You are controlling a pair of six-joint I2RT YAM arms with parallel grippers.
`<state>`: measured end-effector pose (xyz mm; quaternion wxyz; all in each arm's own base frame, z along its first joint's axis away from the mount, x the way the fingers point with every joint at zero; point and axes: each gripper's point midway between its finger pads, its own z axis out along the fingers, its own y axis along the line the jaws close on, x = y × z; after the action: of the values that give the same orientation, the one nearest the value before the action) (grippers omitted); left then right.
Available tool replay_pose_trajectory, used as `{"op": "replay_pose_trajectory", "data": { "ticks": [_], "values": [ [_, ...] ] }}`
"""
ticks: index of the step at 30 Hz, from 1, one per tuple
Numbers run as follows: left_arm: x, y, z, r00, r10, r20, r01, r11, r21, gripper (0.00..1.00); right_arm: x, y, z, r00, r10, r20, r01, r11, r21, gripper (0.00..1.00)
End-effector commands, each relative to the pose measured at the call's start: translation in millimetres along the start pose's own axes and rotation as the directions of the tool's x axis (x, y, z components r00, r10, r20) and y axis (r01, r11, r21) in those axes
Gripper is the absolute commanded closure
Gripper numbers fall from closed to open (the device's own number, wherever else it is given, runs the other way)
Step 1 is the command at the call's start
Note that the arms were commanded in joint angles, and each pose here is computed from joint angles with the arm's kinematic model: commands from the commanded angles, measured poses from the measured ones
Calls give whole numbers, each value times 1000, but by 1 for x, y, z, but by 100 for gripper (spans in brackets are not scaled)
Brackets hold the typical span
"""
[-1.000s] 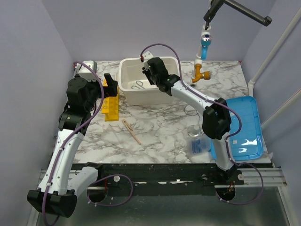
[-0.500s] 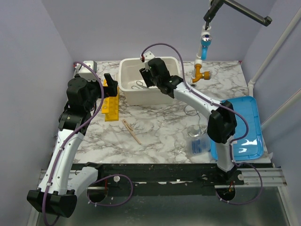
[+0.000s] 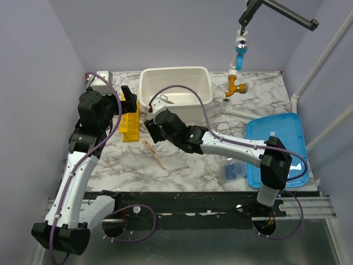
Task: Organize the chemistry lab equipment
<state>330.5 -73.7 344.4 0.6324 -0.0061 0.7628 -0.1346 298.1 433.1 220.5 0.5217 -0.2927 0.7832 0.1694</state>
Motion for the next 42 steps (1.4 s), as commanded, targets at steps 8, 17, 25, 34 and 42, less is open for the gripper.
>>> {"op": "replay_pose_trajectory", "data": {
  "ticks": [8, 17, 25, 34, 42],
  "values": [
    [-7, 6, -2, 999, 2, 35, -1, 999, -34, 2, 124, 55, 17, 958, 138, -250, -151, 988, -33, 39],
    [-6, 4, -1, 999, 0, 32, 1, 1000, -24, 2, 168, 67, 29, 934, 81, -347, -75, 997, 30, 45],
    [-7, 3, -1, 999, -2, 33, 2, 1000, -18, 1, 194, 63, 33, 911, 50, -410, -26, 998, 63, 59],
    [-7, 3, -1, 999, -2, 33, 2, 1000, -18, 2, 212, 59, 37, 892, 25, -451, 19, 995, 95, 76],
    [-11, 12, -5, 998, 19, 55, -15, 998, -67, 2, 157, 50, 21, 940, 42, -339, -8, 995, 101, 99]
  ]
}}
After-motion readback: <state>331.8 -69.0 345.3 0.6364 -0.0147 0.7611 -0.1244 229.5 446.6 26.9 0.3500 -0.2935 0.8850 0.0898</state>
